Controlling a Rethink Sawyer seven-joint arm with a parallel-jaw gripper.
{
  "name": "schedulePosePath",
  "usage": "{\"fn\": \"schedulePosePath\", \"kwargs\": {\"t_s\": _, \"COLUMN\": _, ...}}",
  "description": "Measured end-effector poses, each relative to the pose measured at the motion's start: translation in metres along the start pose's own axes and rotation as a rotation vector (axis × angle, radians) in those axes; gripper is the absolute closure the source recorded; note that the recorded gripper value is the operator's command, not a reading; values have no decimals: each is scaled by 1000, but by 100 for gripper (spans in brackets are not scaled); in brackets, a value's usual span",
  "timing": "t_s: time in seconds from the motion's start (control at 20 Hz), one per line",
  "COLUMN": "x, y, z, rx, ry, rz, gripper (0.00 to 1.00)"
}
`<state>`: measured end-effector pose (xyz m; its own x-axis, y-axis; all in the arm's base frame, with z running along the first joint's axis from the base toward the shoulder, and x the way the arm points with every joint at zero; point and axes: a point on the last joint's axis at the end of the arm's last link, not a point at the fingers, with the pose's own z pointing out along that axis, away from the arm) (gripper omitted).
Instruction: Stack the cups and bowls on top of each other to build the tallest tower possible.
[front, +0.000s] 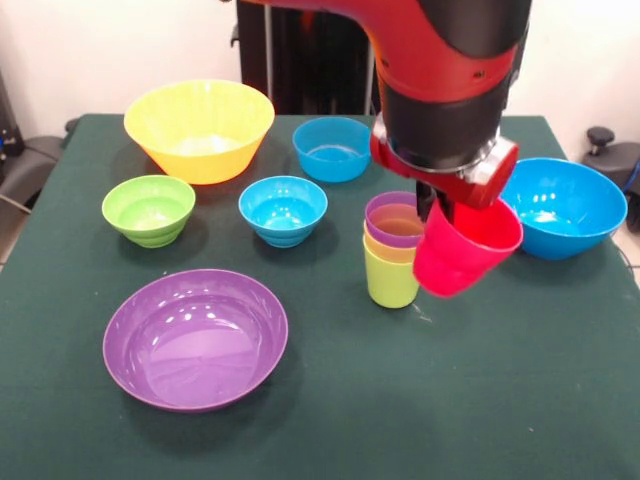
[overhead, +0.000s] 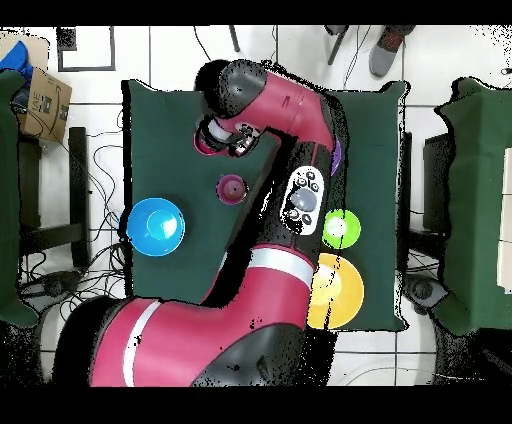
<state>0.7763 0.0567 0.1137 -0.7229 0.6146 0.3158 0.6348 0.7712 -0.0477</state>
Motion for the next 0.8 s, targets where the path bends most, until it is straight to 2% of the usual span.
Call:
{"fn": "schedulePosePath", "kwargs": {"t_s": 0.35, "x": 13, "y": -6, "z": -21, "rx": -6, "ry": 15, "rz": -10, "gripper": 100}}
{"fn": "schedulePosePath", "kwargs": {"t_s": 0.4, "x": 17, "y": -9, "z": -30, "rx": -8, "ry": 20, "rz": -11, "gripper": 100}}
{"fn": "schedulePosePath", "kwargs": {"t_s": 0.8, "x": 33, "y": -16, "z": -61, "rx": -22, "ry": 40, "rz": -20, "gripper": 100}}
